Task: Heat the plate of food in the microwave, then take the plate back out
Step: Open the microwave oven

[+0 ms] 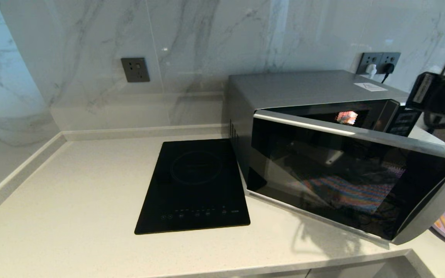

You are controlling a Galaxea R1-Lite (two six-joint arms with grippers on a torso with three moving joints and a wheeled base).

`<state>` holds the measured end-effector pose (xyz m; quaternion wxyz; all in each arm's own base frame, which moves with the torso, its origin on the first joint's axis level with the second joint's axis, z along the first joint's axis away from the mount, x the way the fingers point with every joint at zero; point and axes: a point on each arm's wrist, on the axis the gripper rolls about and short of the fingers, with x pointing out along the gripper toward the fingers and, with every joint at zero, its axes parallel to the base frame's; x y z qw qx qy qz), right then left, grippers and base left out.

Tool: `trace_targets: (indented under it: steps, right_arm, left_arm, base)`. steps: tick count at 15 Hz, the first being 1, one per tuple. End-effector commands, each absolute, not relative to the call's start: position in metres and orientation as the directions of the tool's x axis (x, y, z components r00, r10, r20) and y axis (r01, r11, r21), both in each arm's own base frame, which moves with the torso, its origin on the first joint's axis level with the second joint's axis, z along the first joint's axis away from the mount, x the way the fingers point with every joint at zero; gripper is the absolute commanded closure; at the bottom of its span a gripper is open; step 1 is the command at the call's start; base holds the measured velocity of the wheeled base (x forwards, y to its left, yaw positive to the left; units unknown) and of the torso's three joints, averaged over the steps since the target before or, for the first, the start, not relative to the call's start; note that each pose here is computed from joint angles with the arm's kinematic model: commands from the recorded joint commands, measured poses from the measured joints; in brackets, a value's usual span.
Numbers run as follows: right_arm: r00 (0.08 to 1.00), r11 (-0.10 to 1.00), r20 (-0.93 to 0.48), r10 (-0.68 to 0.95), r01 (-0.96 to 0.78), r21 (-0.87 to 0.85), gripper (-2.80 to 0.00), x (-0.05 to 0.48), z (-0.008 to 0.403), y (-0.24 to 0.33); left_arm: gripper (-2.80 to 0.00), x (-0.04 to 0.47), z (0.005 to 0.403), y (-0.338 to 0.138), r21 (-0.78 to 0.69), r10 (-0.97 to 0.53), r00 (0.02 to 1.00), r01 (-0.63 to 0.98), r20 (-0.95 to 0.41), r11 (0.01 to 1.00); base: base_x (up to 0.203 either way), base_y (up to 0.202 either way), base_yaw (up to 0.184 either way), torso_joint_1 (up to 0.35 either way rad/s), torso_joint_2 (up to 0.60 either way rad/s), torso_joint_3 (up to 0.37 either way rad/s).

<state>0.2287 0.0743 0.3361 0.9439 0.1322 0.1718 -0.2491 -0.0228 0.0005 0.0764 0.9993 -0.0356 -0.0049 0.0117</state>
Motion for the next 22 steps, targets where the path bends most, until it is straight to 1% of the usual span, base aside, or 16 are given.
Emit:
trace_targets:
  steps: [1,7,11,15,18,22]
  right_arm:
    - [0.821,0.833,-0.4,-0.408,0.514,0.206,0.0,0.195,0.348,0.068]
    - [0.792,0.833,-0.485,-0.37,0.514,0.205,0.0,0.196,0.33,0.069]
    - [0.788,0.851,-0.547,-0.284,0.469,0.234,0.0,0.2,0.321,0.072]
    - [0.774,0.854,-0.564,-0.287,0.474,0.215,0.0,0.211,0.315,0.077]
    - [0.767,0.861,-0.586,-0.259,0.459,0.219,0.0,0.216,0.311,0.08]
    - [0.759,0.857,-0.59,-0.275,0.472,0.208,0.0,0.224,0.307,0.081]
  left_arm:
    - [0.0,-0.023,0.076,0.0,-0.072,0.025,1.0,-0.024,0.008,0.997]
    - [0.0,-0.023,0.076,0.0,-0.072,0.025,1.0,-0.024,0.008,0.997]
    - [0.0,-0.023,0.076,0.0,-0.072,0.025,1.0,-0.024,0.008,0.997]
    - [0.0,-0.023,0.076,0.0,-0.072,0.025,1.0,-0.024,0.008,0.997]
    - [0.0,-0.023,0.076,0.0,-0.072,0.025,1.0,-0.024,0.008,0.997]
    - [0.0,-0.023,0.076,0.0,-0.072,0.025,1.0,-0.024,0.008,0.997]
  base:
    - [0.0,0.0,0.0,0.0,0.0,0.0]
    - [0.0,0.0,0.0,0.0,0.0,0.0]
    - [0.0,0.0,0.0,0.0,0.0,0.0]
    - [0.0,0.0,0.0,0.0,0.0,0.0]
    - [0.0,0.0,0.0,0.0,0.0,0.0]
    - [0.0,0.0,0.0,0.0,0.0,0.0]
